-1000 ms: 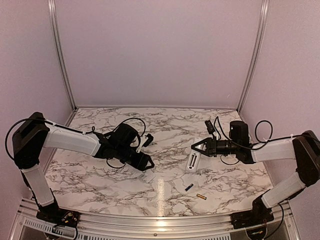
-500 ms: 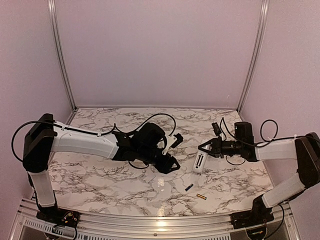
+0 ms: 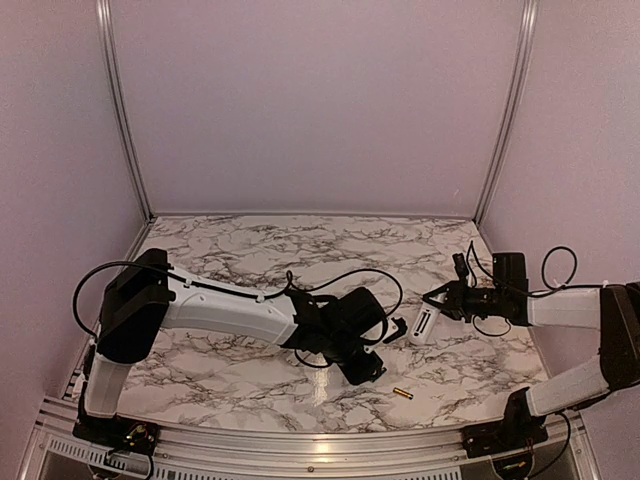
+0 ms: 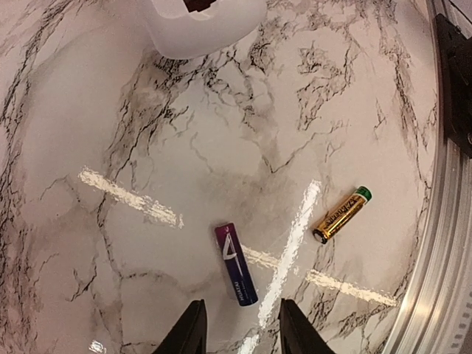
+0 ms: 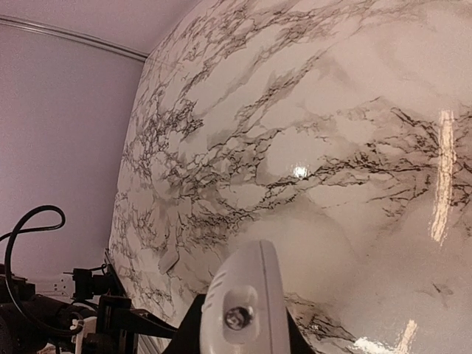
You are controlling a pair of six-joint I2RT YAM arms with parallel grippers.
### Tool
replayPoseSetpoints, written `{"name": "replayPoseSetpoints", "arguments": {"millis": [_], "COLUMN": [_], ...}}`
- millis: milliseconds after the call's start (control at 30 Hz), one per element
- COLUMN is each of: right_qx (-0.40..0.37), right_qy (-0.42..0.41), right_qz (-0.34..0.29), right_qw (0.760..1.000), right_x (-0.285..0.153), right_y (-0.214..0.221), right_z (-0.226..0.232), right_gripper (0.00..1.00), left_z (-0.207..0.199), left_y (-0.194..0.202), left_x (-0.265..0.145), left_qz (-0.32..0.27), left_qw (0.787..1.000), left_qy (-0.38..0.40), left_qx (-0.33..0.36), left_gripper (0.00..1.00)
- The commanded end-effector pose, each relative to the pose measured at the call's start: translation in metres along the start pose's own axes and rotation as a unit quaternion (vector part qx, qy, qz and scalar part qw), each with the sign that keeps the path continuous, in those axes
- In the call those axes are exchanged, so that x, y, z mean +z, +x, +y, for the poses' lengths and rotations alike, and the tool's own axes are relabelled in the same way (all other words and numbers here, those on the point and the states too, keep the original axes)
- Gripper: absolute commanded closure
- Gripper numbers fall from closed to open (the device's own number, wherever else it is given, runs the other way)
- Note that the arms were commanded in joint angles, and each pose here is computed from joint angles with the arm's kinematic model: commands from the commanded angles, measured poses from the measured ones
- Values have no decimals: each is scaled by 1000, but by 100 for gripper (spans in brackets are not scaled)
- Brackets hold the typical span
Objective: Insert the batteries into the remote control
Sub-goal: Pick up the battery from the center of the board.
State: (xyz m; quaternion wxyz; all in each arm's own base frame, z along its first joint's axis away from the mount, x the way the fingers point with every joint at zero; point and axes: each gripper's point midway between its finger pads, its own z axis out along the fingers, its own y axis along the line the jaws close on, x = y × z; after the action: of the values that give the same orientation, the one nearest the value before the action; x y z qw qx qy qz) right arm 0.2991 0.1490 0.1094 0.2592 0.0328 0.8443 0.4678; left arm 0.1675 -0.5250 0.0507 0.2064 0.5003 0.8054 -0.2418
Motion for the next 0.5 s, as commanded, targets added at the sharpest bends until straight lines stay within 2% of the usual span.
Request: {"name": "replayPoseSetpoints", "arguments": {"millis": [0,467], "right_qx": [-8,-9], "right_qy": [4,1], "right_qz": [-7,-5], "right_qw": [1000,1000], "right_x": [-5,-3], "right_y": [-3,-3], "right_z": [-1,-2], "right_gripper": [100,100], "left_z": [5,1], "left_y": [7,4], "left_x": [9,27], "left_qz": [33,53], "left_qw": [999,997], "left_qy": [-29,-45], "left_qx": [10,28], "left_gripper": [65,65]}}
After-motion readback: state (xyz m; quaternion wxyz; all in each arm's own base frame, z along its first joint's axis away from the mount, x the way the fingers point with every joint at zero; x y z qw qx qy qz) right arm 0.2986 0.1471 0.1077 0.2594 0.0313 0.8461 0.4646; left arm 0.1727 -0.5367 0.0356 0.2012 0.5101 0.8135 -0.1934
